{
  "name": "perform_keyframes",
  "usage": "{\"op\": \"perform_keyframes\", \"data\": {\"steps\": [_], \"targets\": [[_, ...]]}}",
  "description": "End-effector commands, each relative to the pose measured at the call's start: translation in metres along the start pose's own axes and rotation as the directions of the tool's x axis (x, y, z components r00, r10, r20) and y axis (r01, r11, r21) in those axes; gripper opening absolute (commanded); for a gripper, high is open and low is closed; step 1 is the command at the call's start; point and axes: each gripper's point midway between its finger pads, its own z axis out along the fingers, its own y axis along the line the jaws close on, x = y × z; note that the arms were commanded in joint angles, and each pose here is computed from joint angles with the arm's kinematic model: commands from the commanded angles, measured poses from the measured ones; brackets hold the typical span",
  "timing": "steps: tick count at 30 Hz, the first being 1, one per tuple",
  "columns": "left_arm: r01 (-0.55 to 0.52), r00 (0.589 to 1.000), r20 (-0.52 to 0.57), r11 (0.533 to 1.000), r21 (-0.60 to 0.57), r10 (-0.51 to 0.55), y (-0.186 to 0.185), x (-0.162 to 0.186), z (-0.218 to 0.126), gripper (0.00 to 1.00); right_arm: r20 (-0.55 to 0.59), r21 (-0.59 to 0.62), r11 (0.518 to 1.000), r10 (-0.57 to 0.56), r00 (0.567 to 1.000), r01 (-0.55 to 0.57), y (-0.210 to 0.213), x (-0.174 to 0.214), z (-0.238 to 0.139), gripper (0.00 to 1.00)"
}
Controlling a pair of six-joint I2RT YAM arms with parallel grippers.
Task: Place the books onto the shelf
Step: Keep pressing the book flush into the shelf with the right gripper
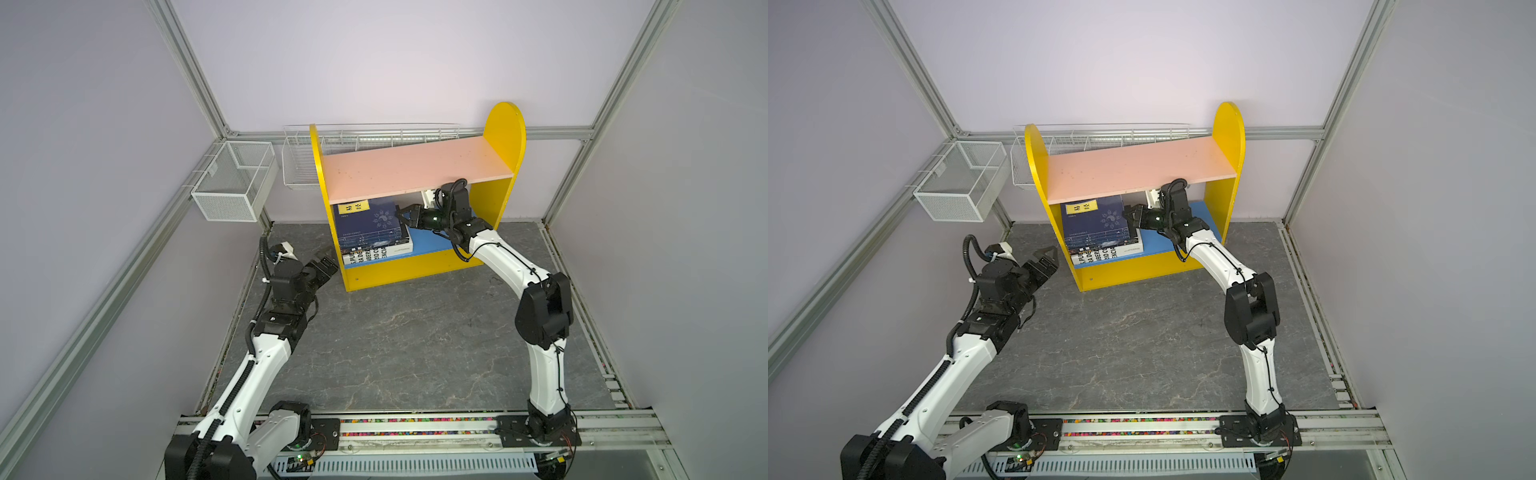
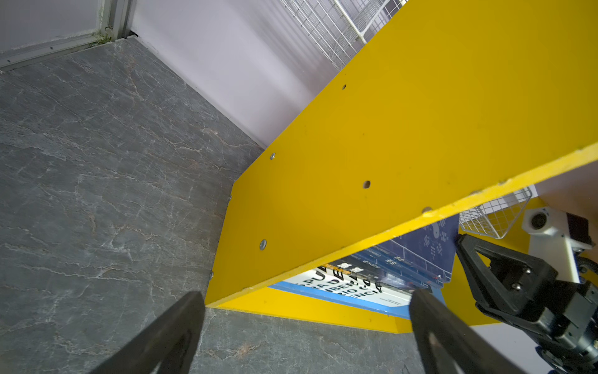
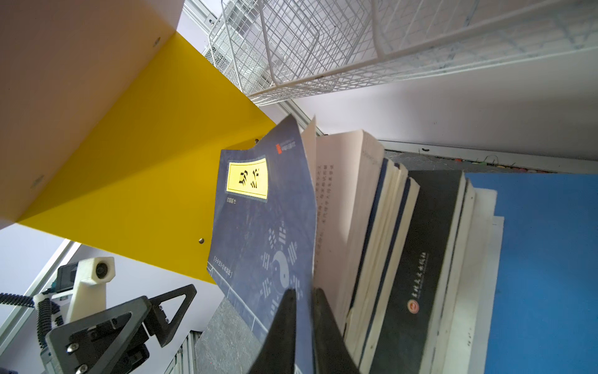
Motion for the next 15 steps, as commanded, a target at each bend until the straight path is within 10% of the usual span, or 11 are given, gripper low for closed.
{"op": "perform_keyframes", "data": {"steps": [1,15], "targets": [[0.002,1.0,0.001,1.0,-0.006,-0.002,0.006,0.002,0.0,0.99,0.067,-0.018,0.997,-0.076,0.995,0.077,0.025,-0.026,-0.012,0.19],[-0.015,1.0,-0.008,1.0,0.009,0.015,0.003,0.001,0.0,0.99,0.165,0.114,0.986,-0.138,0.977,0.121,0.01,-0.06,-0.044,0.61]]}}
